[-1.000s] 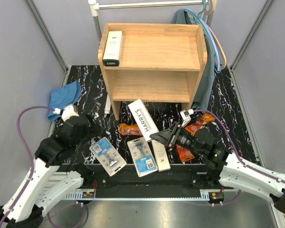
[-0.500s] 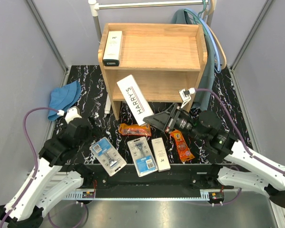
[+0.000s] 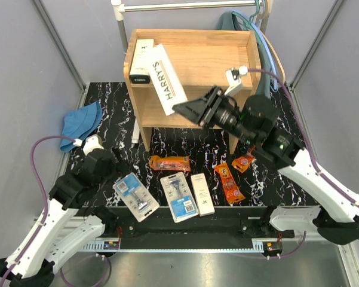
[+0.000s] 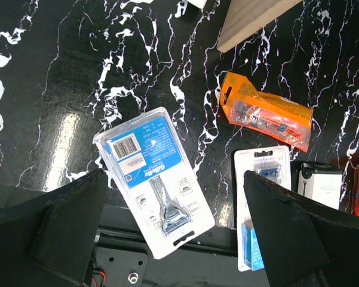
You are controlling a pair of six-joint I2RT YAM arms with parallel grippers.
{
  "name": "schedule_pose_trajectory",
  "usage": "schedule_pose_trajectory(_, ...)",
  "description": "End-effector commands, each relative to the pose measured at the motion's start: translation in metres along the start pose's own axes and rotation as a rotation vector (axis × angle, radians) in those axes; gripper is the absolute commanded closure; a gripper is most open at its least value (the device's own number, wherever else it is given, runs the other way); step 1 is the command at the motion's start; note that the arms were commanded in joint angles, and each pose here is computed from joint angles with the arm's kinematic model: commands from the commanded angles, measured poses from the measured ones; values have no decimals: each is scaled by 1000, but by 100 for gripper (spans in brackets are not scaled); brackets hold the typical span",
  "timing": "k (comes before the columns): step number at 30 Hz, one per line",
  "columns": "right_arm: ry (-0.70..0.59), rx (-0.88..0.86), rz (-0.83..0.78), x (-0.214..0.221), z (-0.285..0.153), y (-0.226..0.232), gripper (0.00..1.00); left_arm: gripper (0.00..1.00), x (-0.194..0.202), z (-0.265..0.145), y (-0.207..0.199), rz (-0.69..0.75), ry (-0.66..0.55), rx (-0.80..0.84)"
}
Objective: Place and organize the shaving razors onto the shelf
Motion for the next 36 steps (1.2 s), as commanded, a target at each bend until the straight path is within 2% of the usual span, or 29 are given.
schedule_pose_trajectory(1,2,-20,-5,-40,9,5,100,1,1,0,-4,7,12,27)
schedule_pose_trajectory(11,44,0,71,-74,52,-27,100,1,9,3,3,5,35,0)
schedule_pose_trajectory(27,-171,80,303,-96,86,-43,100,1,8,3,5,-6,16,-4)
schedule_pose_trajectory(36,-178,103,403,-94,103,-52,100,1,11,4,3,3,48,6)
Point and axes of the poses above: each gripper's point midway between its finger pads, its own z axis out along the fingers, its own y axis along the line the jaws close on, x = y × z, the point moved 7 cm from there along -z, back along the fingers, and after that the axes turned 6 degrees about -z, right-handed, at the moved point
